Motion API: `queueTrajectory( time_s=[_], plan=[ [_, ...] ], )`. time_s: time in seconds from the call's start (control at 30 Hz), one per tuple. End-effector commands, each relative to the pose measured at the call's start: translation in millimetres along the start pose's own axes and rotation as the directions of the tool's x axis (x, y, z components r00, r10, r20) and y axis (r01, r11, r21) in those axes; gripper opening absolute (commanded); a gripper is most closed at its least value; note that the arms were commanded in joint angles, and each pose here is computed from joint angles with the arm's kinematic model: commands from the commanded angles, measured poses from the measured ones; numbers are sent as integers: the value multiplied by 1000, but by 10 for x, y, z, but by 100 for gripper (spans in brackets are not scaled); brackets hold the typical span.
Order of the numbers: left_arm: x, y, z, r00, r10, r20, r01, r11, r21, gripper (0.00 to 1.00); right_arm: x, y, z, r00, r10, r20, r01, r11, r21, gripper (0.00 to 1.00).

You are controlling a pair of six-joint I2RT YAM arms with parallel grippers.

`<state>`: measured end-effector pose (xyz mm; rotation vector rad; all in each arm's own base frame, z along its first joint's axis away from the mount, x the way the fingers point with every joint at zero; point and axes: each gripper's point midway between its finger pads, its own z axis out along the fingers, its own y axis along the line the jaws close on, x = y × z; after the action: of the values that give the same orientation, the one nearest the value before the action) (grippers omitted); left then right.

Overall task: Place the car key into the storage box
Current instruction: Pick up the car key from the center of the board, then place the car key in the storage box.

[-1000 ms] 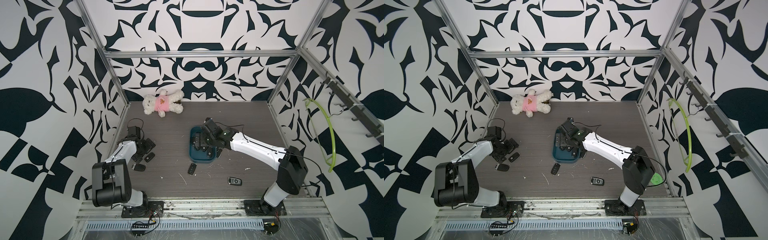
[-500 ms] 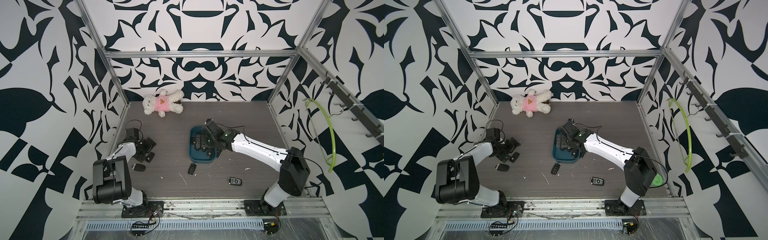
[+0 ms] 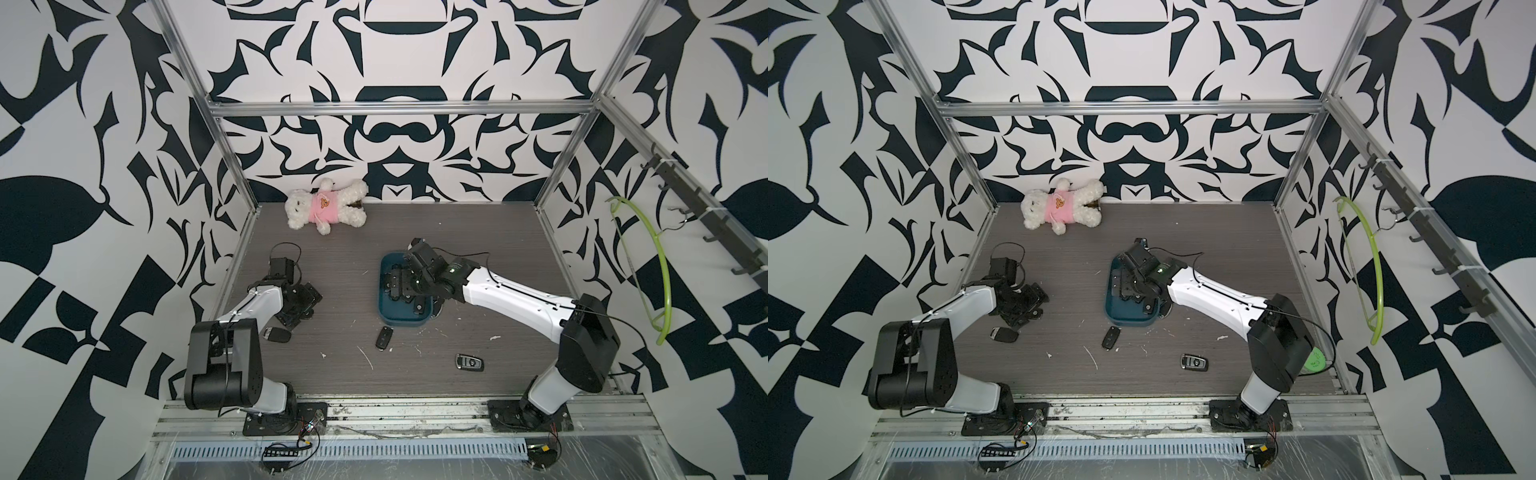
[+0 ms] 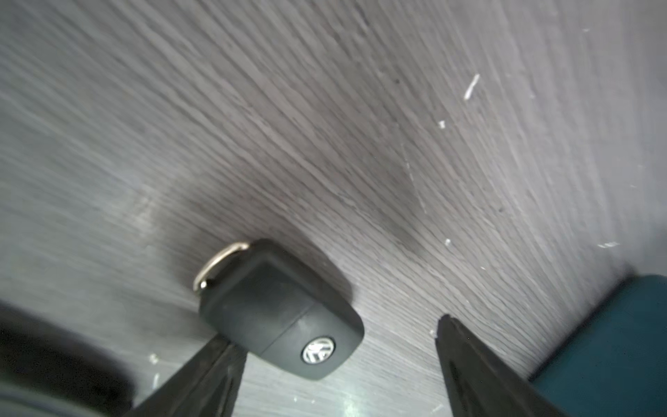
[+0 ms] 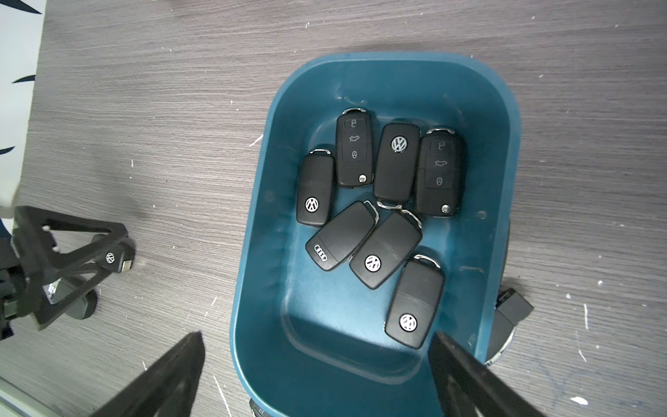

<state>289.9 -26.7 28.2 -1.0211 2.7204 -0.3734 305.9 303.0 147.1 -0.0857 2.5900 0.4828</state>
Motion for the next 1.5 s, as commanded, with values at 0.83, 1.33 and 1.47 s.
queueTrajectory(
  time_s=[0.83, 1.33, 1.47],
  plan=[
    [127, 138, -15, 999, 33, -28, -39, 962, -272, 27, 17, -192, -79, 999, 11, 38, -11, 1000, 10, 100],
    [765, -760, -698, 996, 69, 56, -63, 991, -116, 28, 59, -597, -398, 994, 46, 104, -51, 998, 48, 100],
    [1013, -1069, -728, 992, 110, 59, -104, 990, -97, 28, 129, -693, -513, 992, 45, 120, -51, 998, 48, 100]
  ],
)
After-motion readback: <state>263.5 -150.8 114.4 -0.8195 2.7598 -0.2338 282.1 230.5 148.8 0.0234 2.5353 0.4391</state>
